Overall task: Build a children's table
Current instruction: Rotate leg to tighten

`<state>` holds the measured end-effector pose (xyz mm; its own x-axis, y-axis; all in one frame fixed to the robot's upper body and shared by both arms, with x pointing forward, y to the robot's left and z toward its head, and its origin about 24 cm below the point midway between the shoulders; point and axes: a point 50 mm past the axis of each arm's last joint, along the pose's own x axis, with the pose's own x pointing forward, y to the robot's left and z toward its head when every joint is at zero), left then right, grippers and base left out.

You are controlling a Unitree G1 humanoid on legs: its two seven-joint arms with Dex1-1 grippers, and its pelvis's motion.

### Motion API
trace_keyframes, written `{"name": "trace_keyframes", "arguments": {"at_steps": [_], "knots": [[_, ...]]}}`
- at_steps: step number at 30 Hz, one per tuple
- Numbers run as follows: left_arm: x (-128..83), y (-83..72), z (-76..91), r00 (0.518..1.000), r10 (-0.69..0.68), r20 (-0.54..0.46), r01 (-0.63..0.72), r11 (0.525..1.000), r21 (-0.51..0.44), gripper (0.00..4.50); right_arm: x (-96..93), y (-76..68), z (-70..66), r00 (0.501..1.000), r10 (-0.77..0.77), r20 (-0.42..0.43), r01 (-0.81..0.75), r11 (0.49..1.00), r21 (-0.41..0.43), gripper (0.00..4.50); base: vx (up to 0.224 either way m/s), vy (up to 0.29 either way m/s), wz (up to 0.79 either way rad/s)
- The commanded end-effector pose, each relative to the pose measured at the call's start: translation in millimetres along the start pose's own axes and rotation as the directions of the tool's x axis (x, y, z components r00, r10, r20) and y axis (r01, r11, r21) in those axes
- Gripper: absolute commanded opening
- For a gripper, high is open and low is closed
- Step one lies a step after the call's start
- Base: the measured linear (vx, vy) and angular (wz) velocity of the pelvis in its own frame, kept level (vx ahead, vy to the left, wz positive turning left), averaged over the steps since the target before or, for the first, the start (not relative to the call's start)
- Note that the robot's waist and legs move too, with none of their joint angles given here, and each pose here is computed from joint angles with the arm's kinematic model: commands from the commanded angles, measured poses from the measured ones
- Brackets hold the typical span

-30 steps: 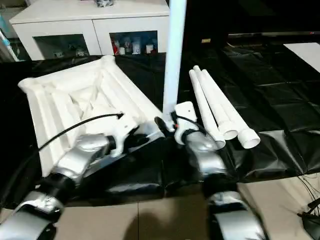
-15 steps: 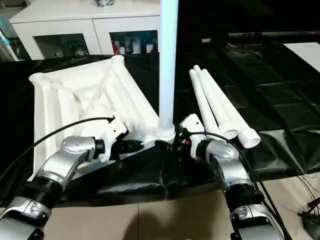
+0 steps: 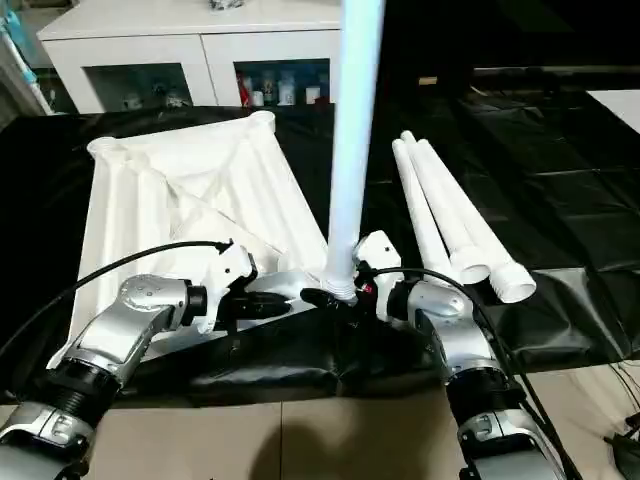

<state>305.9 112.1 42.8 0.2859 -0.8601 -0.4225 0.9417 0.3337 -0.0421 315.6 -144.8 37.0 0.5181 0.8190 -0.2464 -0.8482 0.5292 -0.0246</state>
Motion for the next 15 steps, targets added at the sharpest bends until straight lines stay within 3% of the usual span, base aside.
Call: {"name": "trace_keyframes", "arguments": {"at_steps": [1, 15], "knots": [[1.5, -4.8, 7.3, 0.998, -0.042, 0.048, 0.042, 0.999, 0.012, 0.00, 0.1, -0.9, 3.5, 1.000, 0.009, 0.012, -0.008, 1.000, -0.020, 4.00, 0.000, 0.000, 0.00], [-1.2, -4.0, 3.9, 0.999, -0.040, 0.024, 0.040, 0.999, 0.013, 0.00, -1.5, -0.7, 1.6, 1.000, 0.016, 0.010, -0.015, 1.000, -0.024, 2.87, 0.000, 0.000, 0.00]]}}
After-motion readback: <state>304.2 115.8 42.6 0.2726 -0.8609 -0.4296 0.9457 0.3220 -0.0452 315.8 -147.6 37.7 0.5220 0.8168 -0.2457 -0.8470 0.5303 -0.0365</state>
